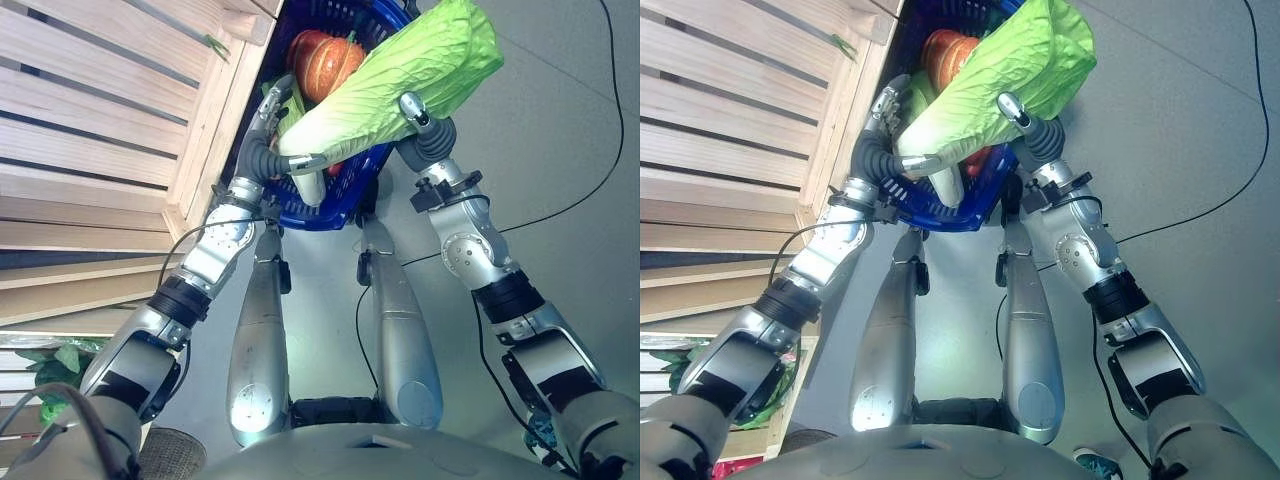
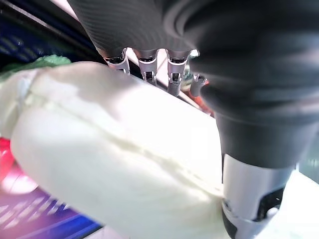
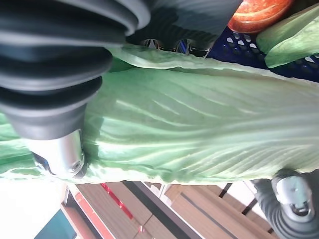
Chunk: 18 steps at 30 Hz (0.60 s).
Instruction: Pick up fruits and vegetables into the basket
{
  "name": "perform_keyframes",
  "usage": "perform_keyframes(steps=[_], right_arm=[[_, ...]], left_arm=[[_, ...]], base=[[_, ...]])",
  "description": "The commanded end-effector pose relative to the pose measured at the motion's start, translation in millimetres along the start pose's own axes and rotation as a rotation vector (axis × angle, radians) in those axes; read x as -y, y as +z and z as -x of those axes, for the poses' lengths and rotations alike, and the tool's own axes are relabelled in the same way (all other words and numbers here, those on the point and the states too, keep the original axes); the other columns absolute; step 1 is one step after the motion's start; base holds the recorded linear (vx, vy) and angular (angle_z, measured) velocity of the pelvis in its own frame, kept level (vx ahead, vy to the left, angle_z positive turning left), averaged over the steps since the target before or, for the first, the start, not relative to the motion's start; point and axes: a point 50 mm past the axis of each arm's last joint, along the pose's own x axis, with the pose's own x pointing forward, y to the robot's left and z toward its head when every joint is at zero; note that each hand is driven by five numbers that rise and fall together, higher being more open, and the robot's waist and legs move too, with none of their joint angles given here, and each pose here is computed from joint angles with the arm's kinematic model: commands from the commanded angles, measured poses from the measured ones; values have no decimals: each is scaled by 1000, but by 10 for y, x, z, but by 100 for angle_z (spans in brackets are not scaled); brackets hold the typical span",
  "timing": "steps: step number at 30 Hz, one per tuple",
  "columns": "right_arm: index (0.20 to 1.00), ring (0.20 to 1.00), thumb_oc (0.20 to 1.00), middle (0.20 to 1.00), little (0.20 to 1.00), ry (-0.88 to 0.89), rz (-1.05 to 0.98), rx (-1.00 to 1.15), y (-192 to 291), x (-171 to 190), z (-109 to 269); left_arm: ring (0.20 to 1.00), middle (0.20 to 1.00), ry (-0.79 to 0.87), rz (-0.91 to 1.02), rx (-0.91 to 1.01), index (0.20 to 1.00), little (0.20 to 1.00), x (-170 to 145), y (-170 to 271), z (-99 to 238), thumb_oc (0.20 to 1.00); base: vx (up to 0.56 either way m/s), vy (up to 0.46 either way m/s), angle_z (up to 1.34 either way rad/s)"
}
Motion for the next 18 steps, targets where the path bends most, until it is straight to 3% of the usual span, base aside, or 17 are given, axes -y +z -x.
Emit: perform_keyframes(steps=[1,9,18], right_arm=[[200,200,200,200,200,87,13,79,134,-180,15],[200,200,200,200,200,5,74,72,156,-74,37],[200,200,200,200,200,-211,254,-41,70,151,50]], left_arm=[[1000,1000,236,75,109,1000,1000,-347,177,-29,1000],[1000,1000,384,31,94,1000,1000,-575,145,-31,1000],[1000,1000,512,-88,25,1000,1000,-757,17,-36,1000]], base=[[11,33,0],[4,17,0],[1,34,-1]])
